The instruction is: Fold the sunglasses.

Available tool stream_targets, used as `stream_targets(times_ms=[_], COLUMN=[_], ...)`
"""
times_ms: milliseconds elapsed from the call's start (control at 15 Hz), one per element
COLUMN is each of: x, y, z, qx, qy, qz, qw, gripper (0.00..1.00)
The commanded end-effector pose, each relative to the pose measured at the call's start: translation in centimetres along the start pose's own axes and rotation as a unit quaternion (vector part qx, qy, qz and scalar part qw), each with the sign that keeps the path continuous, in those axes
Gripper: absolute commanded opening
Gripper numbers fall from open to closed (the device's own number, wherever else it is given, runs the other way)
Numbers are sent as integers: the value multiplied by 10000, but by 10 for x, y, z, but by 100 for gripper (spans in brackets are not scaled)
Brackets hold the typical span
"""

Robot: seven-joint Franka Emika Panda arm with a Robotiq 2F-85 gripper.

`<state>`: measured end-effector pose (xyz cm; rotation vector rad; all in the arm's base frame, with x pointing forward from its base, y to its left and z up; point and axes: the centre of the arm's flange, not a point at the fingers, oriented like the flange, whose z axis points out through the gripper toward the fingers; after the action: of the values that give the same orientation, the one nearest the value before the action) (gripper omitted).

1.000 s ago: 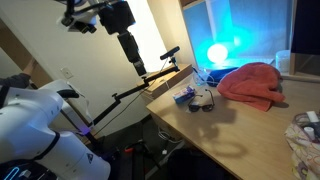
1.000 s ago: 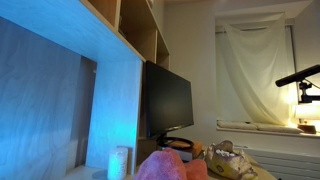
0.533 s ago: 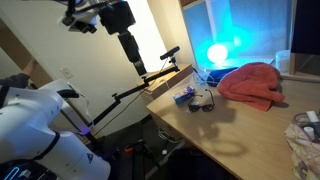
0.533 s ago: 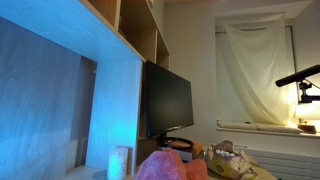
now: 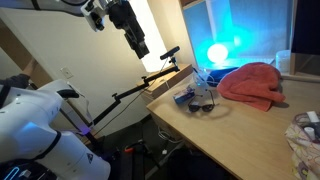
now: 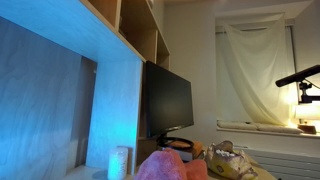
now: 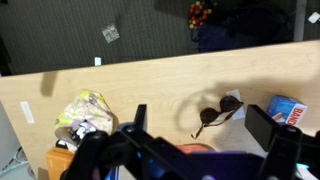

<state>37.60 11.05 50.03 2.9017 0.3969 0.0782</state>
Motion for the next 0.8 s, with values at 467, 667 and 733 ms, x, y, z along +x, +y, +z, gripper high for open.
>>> stream_targets(times_ms=[467,667,733], x=[110,129,133], y=[-73,-72,-72], z=[-8,7,12], qx=[247,293,288], qy=[186,-37,-125], qz=[-1151,-1163,-1134], qw=[9929,9928,9931], gripper=[100,100,100])
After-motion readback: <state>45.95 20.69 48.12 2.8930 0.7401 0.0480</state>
